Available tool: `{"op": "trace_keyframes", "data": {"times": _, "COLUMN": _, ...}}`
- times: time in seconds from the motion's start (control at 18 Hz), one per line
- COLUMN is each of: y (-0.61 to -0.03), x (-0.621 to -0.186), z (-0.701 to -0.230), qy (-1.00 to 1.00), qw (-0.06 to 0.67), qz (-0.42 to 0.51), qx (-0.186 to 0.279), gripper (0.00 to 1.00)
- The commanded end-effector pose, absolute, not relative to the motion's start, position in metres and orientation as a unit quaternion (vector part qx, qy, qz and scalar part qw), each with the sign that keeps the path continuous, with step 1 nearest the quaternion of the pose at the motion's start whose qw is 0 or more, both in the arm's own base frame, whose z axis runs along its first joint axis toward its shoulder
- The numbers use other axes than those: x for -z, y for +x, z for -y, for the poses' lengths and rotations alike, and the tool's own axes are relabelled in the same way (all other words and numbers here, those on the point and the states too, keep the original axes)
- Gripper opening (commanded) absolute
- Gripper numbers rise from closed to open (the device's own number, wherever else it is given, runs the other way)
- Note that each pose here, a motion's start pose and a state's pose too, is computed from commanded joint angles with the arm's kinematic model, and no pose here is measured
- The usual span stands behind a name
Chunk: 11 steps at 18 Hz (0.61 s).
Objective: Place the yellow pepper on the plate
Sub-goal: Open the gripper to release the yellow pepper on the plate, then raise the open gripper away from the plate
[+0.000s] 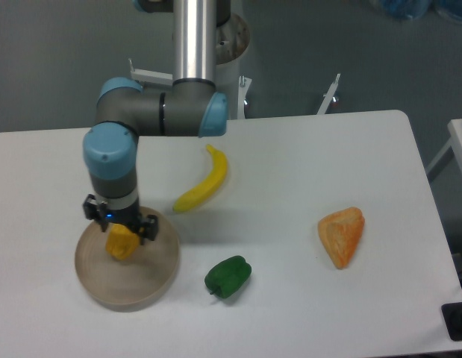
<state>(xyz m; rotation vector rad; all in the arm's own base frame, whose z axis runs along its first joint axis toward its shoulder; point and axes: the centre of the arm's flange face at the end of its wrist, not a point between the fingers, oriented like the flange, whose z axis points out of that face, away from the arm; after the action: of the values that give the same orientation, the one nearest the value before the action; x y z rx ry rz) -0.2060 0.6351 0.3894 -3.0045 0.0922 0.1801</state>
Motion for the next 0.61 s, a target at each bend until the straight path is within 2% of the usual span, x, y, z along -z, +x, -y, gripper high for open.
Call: {"op": "trace_keyframes", "data": {"times": 0.61, "y": -0.2060, "x": -0.3883, "z": -0.6362, "qy": -0.995, "qw": 0.064, "qz": -0.038, "qx": -0.062, "gripper": 1.00}}
